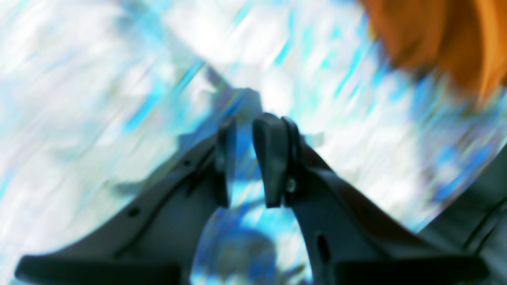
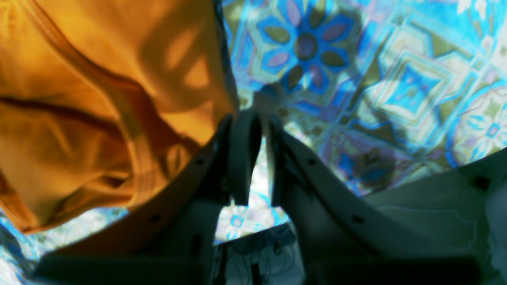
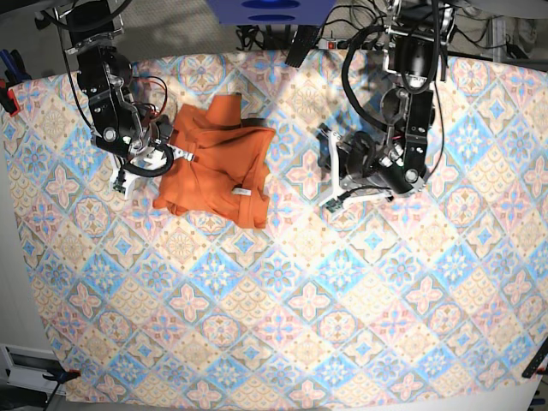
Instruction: Fold the T-shirt properly
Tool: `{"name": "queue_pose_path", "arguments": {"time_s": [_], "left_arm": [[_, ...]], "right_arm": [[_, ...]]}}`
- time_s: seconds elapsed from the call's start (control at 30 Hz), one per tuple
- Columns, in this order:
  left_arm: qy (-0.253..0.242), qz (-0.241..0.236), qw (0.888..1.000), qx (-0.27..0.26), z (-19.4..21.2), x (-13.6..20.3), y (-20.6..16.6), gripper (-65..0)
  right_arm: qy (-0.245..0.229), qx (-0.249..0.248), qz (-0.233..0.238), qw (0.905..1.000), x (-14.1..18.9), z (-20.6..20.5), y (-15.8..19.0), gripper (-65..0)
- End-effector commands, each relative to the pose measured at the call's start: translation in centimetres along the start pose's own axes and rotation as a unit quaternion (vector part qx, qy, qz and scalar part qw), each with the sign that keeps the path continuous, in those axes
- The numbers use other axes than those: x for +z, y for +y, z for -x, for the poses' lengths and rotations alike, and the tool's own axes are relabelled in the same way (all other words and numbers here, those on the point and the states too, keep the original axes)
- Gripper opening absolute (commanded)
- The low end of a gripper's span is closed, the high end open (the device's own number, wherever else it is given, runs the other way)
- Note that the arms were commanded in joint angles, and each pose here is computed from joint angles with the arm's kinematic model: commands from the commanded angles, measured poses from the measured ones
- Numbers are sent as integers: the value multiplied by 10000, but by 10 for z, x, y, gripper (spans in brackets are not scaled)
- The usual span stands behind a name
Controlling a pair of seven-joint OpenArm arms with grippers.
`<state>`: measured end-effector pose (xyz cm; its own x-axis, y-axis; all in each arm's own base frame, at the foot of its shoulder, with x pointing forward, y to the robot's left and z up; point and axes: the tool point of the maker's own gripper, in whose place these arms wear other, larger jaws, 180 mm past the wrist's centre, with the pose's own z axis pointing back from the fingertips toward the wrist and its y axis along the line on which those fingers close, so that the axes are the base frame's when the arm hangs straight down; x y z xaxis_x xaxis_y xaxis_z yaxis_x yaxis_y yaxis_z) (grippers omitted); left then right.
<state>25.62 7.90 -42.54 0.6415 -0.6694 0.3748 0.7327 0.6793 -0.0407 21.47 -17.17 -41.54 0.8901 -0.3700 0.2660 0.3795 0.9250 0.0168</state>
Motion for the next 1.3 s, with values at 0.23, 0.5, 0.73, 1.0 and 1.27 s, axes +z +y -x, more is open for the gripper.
{"name": "queue_pose_path", "arguments": {"time_s": [0.23,0.5,0.73,1.0,1.27], "left_arm": [[-398,716,9913,-1034,-31,5,-97,-589],[-227,1382,9866,-840,-33,-34,-127,-600],[49,2015,9776,-607,-22,-81,-148,-599],[-295,1929,9806,-212,-46,-90,-122,-599],[-669,1292,9888,329,-67,-73,-43,-598]], "right_arm": [[-303,-24,-94,9995,9,-23,6,-583],[-291,-20,-82,9995,8,-22,5,-583],[-284,-19,-79,9996,8,-21,5,-583],[-284,-19,-79,9996,8,-21,5,-583],[-277,-18,-77,9996,8,-20,4,-583]]}}
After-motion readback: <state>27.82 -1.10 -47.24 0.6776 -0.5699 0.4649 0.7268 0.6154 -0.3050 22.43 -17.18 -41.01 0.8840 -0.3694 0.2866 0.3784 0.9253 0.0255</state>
